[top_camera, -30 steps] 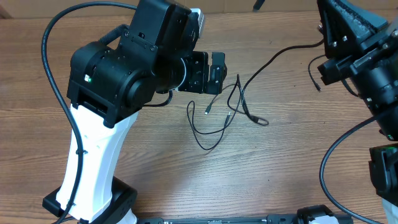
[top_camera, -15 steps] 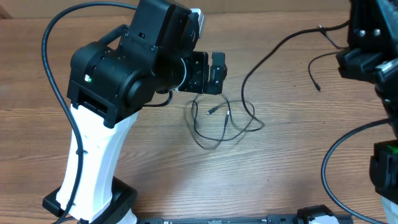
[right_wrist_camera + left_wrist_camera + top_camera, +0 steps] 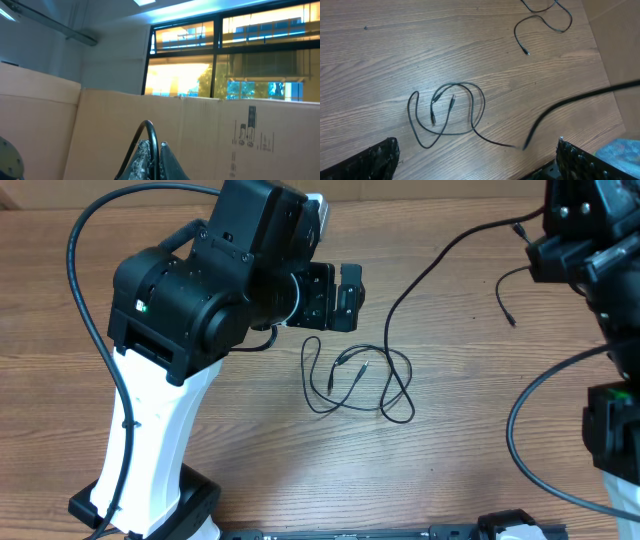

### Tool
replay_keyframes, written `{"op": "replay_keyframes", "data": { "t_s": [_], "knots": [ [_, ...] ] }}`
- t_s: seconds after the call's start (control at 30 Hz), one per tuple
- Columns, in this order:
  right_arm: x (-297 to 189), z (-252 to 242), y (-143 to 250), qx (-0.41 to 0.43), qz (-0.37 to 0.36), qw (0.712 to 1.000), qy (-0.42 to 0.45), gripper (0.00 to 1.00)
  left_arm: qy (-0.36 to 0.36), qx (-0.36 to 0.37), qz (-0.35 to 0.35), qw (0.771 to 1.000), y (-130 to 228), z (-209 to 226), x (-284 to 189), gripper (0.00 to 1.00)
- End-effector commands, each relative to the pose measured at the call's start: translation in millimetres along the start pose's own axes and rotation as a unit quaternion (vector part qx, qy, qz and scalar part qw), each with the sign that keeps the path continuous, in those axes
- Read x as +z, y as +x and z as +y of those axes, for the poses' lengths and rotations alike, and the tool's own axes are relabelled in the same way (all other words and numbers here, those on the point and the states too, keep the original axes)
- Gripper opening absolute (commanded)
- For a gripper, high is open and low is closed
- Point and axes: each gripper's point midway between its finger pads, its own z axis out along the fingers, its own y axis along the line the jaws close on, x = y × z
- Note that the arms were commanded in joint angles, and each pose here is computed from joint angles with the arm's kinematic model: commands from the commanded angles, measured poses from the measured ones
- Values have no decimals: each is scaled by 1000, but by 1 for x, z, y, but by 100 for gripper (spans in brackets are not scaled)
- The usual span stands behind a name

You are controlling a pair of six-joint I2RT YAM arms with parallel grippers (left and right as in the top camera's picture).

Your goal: Untangle cables

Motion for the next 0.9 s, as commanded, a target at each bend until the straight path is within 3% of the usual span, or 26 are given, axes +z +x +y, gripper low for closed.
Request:
{"op": "replay_keyframes", "data": {
  "t_s": [0.0, 0.4, 0.57, 0.87],
  "knots": [
    [5, -6, 2, 2, 2, 1000, 10, 4, -3, 10, 4, 1000, 1, 0, 4, 100],
    [11, -21, 21, 10, 23, 999, 43, 4, -3, 2, 4, 1000, 1, 0, 4, 100],
    [10, -22, 26, 13, 33, 998, 44, 4, 3, 100, 35, 994, 8, -3, 21, 100],
    [10, -22, 31, 16, 42, 998, 46, 4, 28, 192, 159, 968, 53, -12, 94, 94]
  ]
}}
